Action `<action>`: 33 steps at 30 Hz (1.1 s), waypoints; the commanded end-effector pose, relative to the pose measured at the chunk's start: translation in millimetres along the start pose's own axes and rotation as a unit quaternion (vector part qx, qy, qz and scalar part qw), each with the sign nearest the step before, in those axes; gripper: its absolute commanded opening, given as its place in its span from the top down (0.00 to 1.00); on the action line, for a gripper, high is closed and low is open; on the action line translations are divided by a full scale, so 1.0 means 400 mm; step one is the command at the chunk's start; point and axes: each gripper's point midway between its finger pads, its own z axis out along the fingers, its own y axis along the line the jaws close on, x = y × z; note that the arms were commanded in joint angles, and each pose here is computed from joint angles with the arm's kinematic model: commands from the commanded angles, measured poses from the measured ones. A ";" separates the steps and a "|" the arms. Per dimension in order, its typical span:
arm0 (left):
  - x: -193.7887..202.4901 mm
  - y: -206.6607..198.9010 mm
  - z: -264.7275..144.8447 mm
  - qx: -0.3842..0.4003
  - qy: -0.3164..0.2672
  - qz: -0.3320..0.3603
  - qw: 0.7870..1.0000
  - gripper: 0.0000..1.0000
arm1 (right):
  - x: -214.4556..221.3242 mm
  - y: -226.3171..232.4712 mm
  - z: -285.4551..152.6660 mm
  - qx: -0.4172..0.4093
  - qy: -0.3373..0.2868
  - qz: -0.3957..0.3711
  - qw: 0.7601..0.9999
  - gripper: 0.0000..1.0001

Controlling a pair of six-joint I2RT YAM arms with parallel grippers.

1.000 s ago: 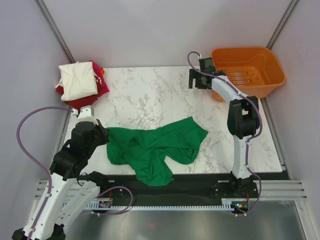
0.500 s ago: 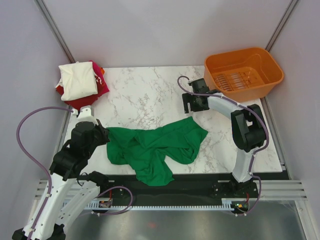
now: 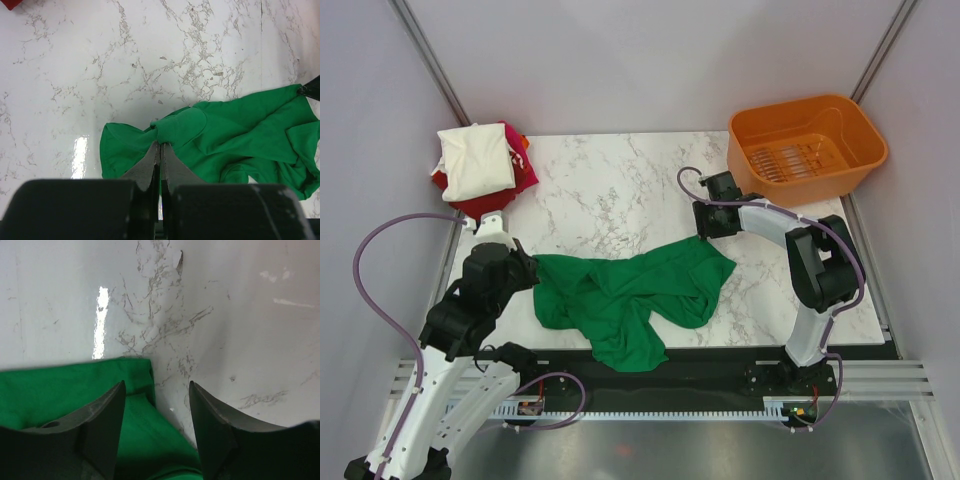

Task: Fold and stack the t-shirts
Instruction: Flatten the tshirt out

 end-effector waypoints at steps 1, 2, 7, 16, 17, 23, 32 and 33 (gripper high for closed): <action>-0.024 0.002 0.004 -0.004 -0.020 0.001 1.000 0.98 | -0.018 0.033 0.002 -0.033 -0.017 0.007 0.999 0.41; -0.023 0.003 0.005 -0.005 -0.019 0.001 1.000 0.98 | -0.013 0.041 0.006 -0.037 -0.015 0.007 0.999 0.42; -0.024 0.003 0.006 -0.006 -0.020 0.000 1.000 0.98 | -0.005 0.055 0.026 -0.048 -0.011 0.009 0.999 0.45; -0.021 0.003 0.008 -0.007 -0.017 0.001 1.000 0.98 | 0.018 0.056 0.063 -0.049 0.001 0.007 0.999 0.52; -0.021 0.003 0.008 -0.007 -0.017 0.001 1.000 0.98 | 0.021 0.059 0.065 -0.053 0.004 0.007 0.999 0.60; -0.019 0.003 0.011 -0.008 -0.014 0.003 1.000 0.98 | 0.033 0.054 0.065 -0.051 0.008 0.003 0.999 0.95; -0.078 -0.028 -0.032 0.027 -0.043 0.009 0.999 0.98 | -0.093 0.097 -0.101 -0.090 -0.065 0.009 0.994 1.00; -0.096 -0.033 -0.043 0.031 -0.051 0.015 0.998 0.98 | -0.136 0.103 -0.172 -0.099 -0.099 0.009 0.990 1.00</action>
